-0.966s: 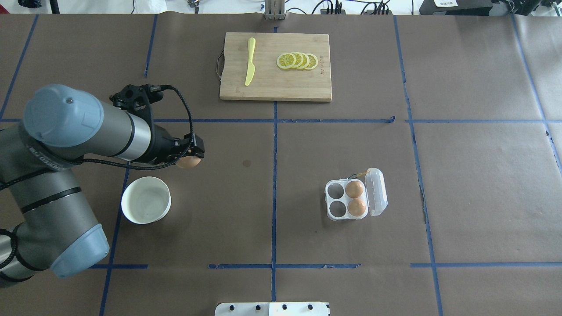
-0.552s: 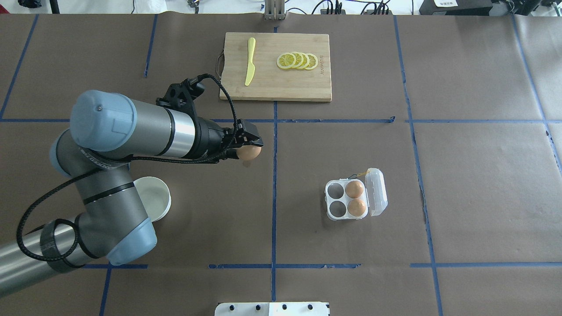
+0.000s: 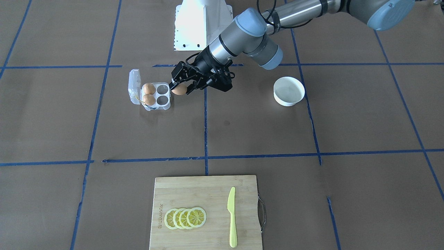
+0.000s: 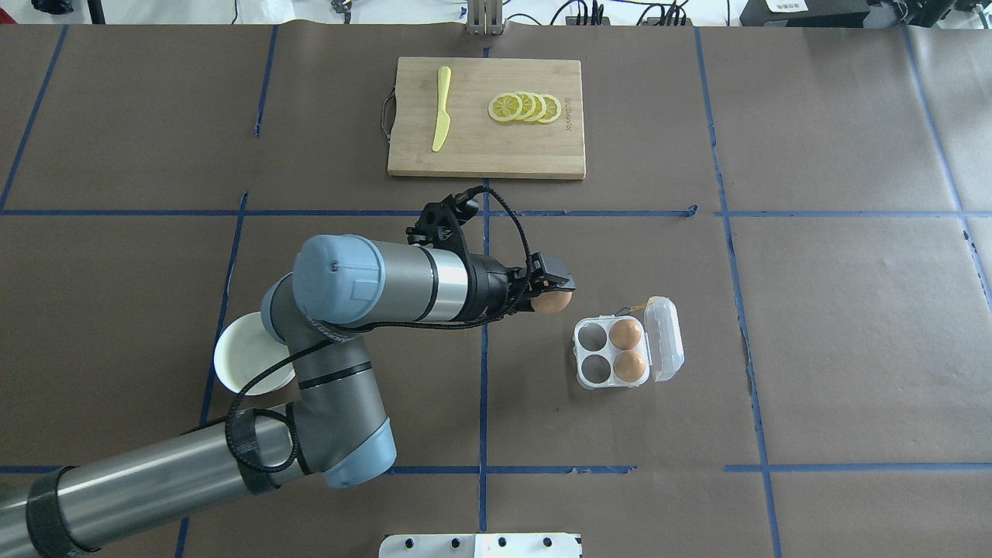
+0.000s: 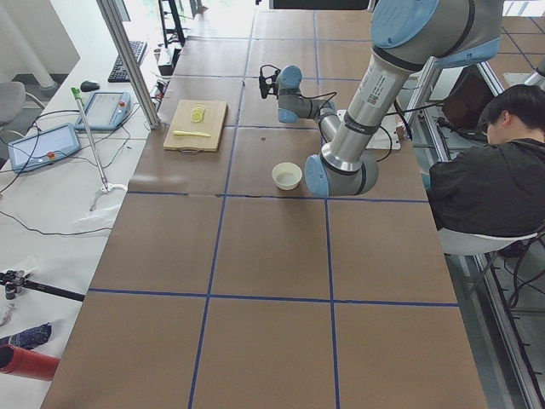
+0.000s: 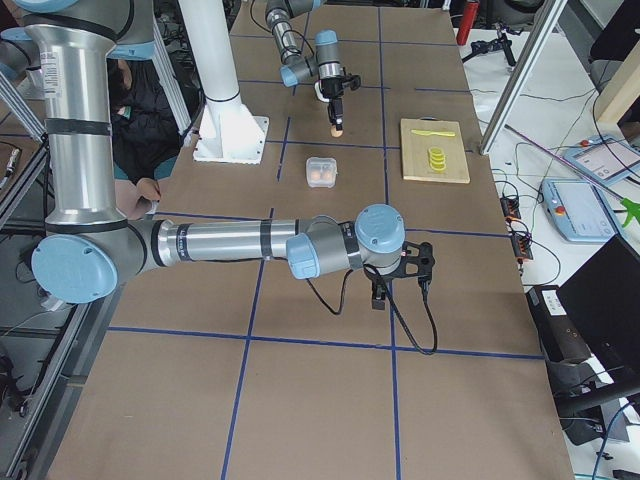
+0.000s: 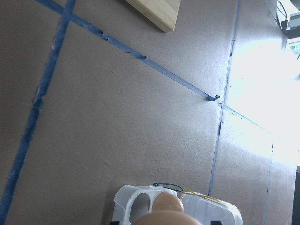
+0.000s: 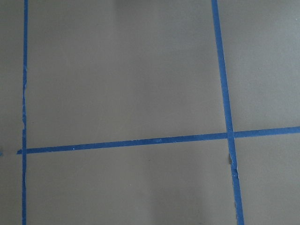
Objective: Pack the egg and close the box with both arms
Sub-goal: 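Lift the egg with the left gripper and carry it to the carton, then lower the egg into the empty carton slot and open the left gripper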
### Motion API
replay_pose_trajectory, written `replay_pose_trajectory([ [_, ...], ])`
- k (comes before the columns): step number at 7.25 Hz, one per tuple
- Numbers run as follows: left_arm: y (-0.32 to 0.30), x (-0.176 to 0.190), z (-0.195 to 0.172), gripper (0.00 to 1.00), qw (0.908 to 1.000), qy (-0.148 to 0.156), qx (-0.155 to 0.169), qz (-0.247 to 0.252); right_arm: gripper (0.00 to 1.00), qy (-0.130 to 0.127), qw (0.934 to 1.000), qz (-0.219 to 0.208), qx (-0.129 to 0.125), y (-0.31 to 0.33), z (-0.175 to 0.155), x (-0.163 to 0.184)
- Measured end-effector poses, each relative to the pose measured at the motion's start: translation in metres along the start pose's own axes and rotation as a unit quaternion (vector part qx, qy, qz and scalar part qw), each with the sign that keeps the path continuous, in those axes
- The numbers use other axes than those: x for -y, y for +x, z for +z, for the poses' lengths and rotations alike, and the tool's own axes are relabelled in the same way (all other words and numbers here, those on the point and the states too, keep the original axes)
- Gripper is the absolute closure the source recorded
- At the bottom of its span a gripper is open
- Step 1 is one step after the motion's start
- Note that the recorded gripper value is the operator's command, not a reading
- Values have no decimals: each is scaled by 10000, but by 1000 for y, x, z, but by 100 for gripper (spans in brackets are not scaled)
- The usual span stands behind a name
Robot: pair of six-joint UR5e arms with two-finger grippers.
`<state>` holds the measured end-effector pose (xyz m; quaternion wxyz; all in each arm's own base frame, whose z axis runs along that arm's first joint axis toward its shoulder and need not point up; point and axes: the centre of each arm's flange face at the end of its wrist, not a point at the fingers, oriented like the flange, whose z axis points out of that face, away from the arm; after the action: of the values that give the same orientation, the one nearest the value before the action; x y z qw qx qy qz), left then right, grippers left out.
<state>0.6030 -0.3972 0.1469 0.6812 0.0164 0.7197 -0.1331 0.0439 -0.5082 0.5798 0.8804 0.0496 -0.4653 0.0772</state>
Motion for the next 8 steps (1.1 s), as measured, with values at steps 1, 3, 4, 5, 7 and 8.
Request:
replay_pose_trajectory([
  [1,5,-4,21,100,10000,27,-18,15,0,-6,10000,9,-1,1,0,0],
  [3,6,-14,41,100,9998,41,-5,203,0,-10,10000,12,4,1,1,0],
  [4,5,-20,46,100,9996,12,4,276,0,-11,10000,13,4,1,1,0],
  [5,7,-25,50,100,9995,-22,2,303,0,-13,10000,15,4,1,1,0],
  [7,10,-32,57,39,9995,-70,4,314,0,-15,10000,18,3,1,1,0],
  [8,10,-34,58,0,9995,-78,11,316,0,-16,10000,20,3,2,1,0],
])
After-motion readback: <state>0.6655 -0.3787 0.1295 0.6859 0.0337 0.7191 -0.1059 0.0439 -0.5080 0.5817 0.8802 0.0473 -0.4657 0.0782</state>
